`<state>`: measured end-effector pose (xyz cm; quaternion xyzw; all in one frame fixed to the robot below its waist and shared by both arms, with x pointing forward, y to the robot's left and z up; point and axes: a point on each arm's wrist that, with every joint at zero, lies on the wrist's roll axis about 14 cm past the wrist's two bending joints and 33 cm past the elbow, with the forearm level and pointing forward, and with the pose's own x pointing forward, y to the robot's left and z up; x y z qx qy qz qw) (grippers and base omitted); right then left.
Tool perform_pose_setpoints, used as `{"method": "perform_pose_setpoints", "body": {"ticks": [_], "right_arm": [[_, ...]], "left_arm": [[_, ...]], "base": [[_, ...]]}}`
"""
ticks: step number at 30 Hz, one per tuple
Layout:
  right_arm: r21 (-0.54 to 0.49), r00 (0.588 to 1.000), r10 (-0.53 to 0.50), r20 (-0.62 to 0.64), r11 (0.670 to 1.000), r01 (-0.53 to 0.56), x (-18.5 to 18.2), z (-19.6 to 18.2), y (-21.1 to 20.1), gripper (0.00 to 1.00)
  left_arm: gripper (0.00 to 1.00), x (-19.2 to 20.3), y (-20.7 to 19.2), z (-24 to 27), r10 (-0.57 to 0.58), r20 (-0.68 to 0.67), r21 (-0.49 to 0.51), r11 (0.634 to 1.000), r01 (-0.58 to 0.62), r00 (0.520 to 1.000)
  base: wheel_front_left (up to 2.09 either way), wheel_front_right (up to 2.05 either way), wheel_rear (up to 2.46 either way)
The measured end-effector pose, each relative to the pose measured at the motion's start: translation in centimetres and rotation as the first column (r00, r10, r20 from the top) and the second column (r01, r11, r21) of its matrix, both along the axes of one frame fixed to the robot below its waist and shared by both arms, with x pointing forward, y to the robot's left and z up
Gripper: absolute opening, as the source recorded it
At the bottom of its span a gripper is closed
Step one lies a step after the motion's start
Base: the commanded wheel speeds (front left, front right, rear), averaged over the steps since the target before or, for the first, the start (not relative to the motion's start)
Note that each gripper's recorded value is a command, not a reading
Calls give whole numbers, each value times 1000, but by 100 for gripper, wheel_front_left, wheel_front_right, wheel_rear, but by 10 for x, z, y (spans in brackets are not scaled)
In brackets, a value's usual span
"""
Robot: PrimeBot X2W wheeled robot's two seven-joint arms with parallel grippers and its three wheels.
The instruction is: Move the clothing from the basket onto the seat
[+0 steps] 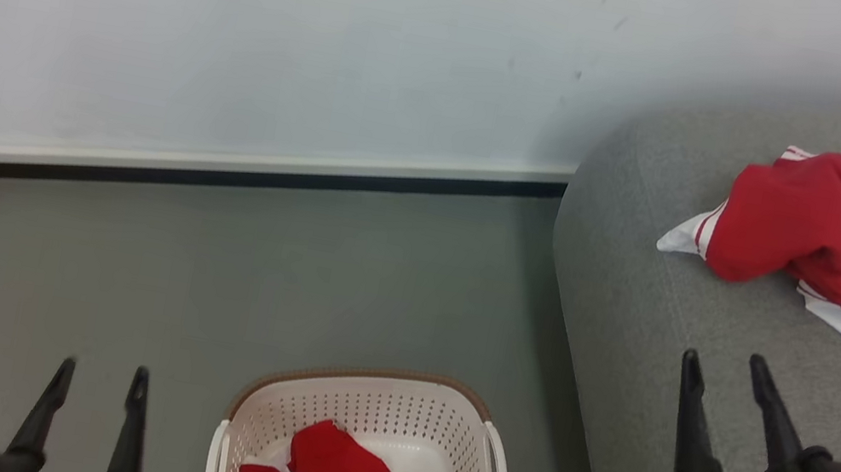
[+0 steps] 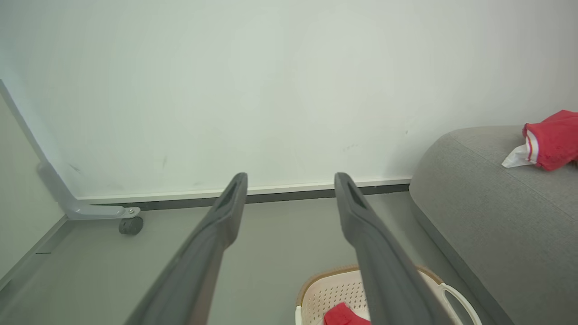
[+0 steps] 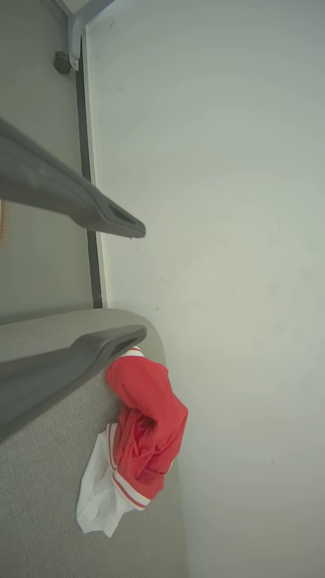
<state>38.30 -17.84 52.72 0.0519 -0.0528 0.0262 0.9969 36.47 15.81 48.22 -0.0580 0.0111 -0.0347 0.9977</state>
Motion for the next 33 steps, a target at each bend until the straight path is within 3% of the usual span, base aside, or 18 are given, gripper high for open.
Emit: {"method": "perform_pose_setpoints", "body": {"ticks": [6, 13, 21, 33], "right_arm": [[-14, 1000, -13, 8, 1000, 14, 20, 1, -7, 100], [-42, 1000, -21, 3, 999, 22, 35, -3, -13, 100], [-71, 999, -27, 42, 997, 30, 65, 3, -19, 100], [-114, 995, 27, 97, 993, -16, 111, 10, -9, 100]], "left_arm": [[100, 26, -30, -20, -107, -69, 8, 994, 108, 992], [100, 35, -68, -62, -239, -210, 27, 968, 250, 948], [100, 29, -118, -133, -408, -427, 29, 886, 463, 807], [100, 27, -143, -202, -484, -595, -1, 799, 602, 642]], "base": [[0, 0, 0], [0, 0, 0], [0, 0, 0], [0, 0, 0]]}}
